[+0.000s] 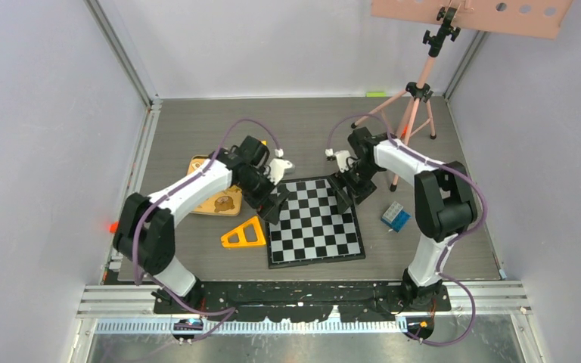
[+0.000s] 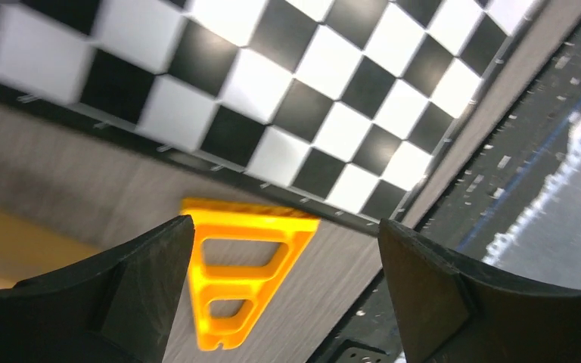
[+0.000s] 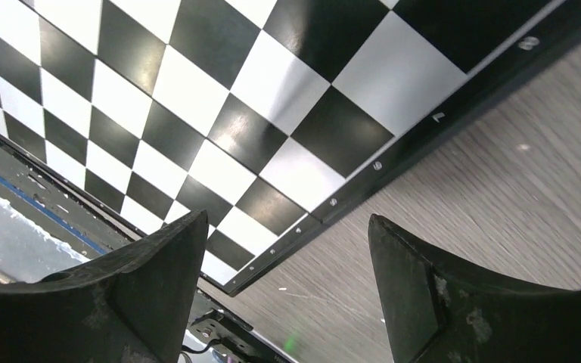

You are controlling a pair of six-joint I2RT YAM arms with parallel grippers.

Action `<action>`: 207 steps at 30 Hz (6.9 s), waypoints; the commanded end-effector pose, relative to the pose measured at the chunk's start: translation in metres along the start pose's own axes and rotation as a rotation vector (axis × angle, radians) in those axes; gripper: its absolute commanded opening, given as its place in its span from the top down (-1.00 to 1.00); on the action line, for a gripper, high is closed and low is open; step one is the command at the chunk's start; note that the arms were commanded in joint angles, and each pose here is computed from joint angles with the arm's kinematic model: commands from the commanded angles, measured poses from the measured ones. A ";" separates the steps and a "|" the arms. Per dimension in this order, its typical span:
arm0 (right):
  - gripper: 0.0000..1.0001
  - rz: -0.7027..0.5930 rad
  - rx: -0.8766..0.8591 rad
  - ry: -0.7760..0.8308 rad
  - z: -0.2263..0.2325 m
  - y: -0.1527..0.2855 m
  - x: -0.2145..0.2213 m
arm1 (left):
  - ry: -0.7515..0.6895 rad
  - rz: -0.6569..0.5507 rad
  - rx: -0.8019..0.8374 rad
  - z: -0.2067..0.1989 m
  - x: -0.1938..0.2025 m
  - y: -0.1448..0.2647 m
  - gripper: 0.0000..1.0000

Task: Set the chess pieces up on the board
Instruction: Adjust the chessboard at the center of the board, then pick up the lid from the storage box, then place the lid at the center of the board, then move the storage box to the center of the board.

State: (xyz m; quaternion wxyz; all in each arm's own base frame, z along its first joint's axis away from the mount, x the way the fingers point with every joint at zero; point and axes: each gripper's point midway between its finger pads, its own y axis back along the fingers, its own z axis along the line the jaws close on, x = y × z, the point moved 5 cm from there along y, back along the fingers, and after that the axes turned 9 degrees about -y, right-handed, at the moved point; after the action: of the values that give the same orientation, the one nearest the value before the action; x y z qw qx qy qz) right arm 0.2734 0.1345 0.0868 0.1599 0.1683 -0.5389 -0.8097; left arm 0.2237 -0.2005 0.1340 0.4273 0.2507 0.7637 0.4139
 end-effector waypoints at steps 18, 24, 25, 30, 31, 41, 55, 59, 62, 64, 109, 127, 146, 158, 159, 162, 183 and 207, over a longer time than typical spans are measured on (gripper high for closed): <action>-0.70 -0.403 -0.144 0.105 0.074 0.063 -0.083 | 0.335 -0.150 -0.704 0.090 0.073 0.175 -0.99; -0.70 -0.480 -0.344 0.042 0.134 0.043 -0.139 | 0.589 -0.220 -0.639 0.127 0.098 0.185 -0.99; -0.70 -0.510 -0.380 0.037 0.149 0.043 -0.149 | 0.616 -0.246 -0.607 0.133 0.098 0.183 -0.99; -0.71 -0.532 -0.504 -0.026 0.186 0.014 -0.180 | 0.698 -0.322 -0.525 0.157 0.092 0.171 -0.98; -0.70 -0.543 -0.539 -0.027 0.199 0.015 -0.186 | 0.704 -0.332 -0.524 0.159 0.092 0.169 -0.98; -0.63 -0.403 -0.736 -0.172 0.223 -0.062 -0.212 | 0.726 -0.367 -0.547 0.169 0.094 0.159 -0.95; -0.45 -0.344 -0.886 -0.210 0.244 -0.060 -0.210 | 0.728 -0.360 -0.465 0.160 0.105 0.133 -0.86; -0.37 -0.338 -0.908 -0.208 0.250 -0.054 -0.208 | 0.713 -0.388 -0.436 0.153 0.102 0.133 -0.83; -0.32 -0.344 -0.929 -0.204 0.254 -0.049 -0.210 | 0.703 -0.400 -0.432 0.150 0.100 0.134 -0.82; -0.27 -0.345 -0.933 -0.201 0.255 -0.045 -0.210 | 0.692 -0.412 -0.428 0.147 0.098 0.136 -0.82; 0.99 -0.596 -0.967 -0.315 0.190 0.101 -0.226 | 0.455 -0.576 -0.473 0.093 0.031 0.244 -0.87; 0.99 -0.804 -0.037 -0.048 0.075 0.162 -0.164 | 0.486 -0.581 -0.418 0.100 0.034 0.222 -0.86; 0.99 -0.621 0.430 -0.020 0.070 0.043 -0.248 | 0.470 -0.566 -0.435 0.097 0.034 0.209 -0.86; 0.44 -0.588 0.278 -0.144 0.088 0.003 -0.253 | 0.460 -0.428 -0.519 0.112 0.054 0.172 -0.86; 0.38 -0.585 0.250 -0.155 0.092 0.004 -0.252 | 0.452 -0.410 -0.529 0.114 0.056 0.168 -0.86; 0.08 -0.600 0.166 -0.153 0.107 0.021 -0.251 | 0.411 -0.347 -0.543 0.118 0.061 0.156 -0.86; -0.14 -0.520 -0.035 -0.002 0.058 0.106 -0.123 | 0.293 0.042 -0.154 0.075 0.075 0.044 -0.67; -0.12 -0.432 0.142 0.044 0.018 0.101 -0.050 | 0.635 0.124 0.272 0.028 0.067 0.020 -0.70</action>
State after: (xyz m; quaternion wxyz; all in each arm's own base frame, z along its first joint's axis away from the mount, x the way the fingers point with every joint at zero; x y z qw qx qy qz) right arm 0.3185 0.1448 0.1784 -0.0049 0.2809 -0.5362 -0.7960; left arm 0.2297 -0.1166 0.1014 0.1639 0.2122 0.8578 0.4385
